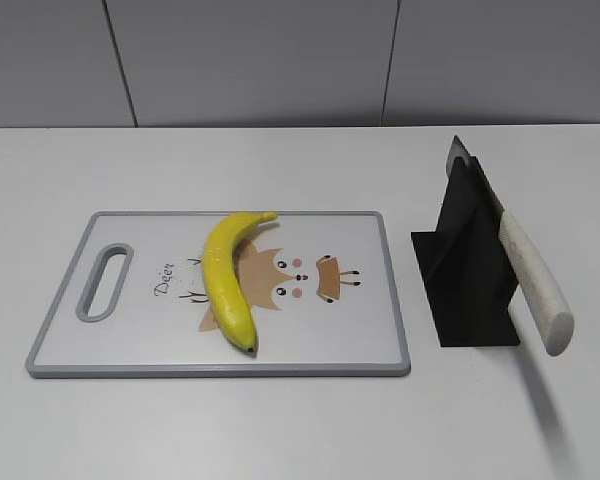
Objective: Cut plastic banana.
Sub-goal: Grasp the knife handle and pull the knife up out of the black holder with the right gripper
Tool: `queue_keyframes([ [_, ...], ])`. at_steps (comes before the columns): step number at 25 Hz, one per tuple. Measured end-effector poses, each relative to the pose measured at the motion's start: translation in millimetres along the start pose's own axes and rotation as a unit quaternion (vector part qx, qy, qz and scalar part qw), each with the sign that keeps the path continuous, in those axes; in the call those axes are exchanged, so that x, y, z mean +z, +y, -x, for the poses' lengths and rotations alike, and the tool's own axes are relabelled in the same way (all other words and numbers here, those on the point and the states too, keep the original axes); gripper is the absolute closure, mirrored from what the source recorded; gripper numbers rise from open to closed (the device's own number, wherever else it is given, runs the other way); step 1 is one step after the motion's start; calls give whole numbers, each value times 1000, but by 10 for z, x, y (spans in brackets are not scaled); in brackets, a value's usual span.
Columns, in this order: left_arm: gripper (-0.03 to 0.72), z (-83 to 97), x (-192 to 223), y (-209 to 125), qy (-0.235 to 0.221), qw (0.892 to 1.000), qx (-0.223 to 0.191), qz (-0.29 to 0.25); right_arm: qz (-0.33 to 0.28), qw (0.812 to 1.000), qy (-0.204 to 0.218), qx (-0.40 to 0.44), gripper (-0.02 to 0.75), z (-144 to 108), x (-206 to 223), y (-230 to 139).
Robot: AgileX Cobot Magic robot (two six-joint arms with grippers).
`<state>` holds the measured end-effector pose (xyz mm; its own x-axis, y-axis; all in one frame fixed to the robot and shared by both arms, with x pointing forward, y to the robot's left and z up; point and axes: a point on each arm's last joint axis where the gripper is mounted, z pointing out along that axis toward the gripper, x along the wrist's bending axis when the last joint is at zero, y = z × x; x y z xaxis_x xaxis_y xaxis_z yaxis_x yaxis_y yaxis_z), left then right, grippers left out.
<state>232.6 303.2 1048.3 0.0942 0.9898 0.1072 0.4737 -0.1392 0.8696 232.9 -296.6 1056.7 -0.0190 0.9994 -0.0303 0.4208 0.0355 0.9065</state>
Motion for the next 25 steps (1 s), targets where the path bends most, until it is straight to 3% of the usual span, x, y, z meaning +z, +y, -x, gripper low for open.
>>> queue_keyframes([
  [21,98,0,0,0,0,1000,0,0,0,1000,0,0,153,1,0,8],
  [25,98,0,0,0,0,1000,0,0,-23,1000,0,0,153,7,49,115],
])
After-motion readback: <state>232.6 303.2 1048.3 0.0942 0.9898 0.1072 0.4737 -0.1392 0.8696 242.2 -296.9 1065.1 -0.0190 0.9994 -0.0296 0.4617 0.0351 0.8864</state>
